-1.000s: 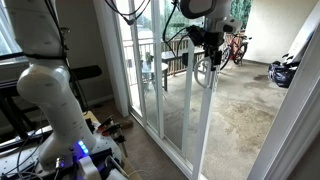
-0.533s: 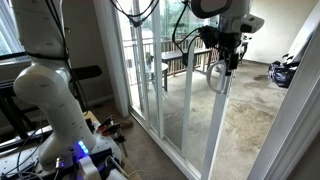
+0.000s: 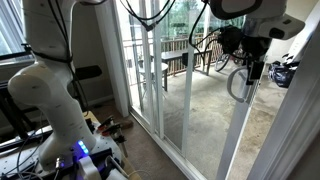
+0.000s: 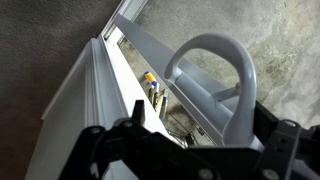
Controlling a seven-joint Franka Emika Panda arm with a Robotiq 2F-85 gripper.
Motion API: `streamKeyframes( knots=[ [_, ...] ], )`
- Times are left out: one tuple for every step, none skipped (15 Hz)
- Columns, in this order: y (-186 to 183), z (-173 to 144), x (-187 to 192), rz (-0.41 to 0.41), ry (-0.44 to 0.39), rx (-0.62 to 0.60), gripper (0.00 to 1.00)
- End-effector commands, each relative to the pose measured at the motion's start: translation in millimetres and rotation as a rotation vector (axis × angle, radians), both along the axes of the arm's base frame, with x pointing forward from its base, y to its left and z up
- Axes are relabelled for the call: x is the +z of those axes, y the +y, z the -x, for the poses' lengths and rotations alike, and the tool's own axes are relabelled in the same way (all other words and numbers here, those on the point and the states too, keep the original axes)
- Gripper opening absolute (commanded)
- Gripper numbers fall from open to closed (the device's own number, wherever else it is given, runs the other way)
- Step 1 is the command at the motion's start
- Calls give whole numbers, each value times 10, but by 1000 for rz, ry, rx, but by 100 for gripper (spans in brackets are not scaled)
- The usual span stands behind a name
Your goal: Close the door
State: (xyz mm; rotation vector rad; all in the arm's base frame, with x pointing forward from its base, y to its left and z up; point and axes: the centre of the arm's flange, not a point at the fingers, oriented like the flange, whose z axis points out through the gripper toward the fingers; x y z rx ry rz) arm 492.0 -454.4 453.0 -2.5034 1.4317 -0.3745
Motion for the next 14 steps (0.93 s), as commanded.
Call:
streamKeyframes(
  knots=[
    [-765,345,-198,-36,46,-111,100],
    [-863,406,-217,-51,26,-122,100],
    [-919,520,-265,-35,-11,-92,100],
    [-462,722,-309,-2,-52,57,100],
    [-348,760,-314,21,-77,99,100],
    [-51,748,-297,14,-82,149,100],
    [46,755,-316,11,-74,201,100],
    [167,772,-403,6,-62,256,100],
    [273,829,-488,2,-47,309,100],
    [377,886,-613,-4,-22,360,100],
    [489,963,-726,-12,-1,412,100],
    [601,1045,-870,-19,32,462,100],
    [707,1121,-990,-30,59,501,100],
    [779,1146,-1093,-33,67,515,100]
  ],
)
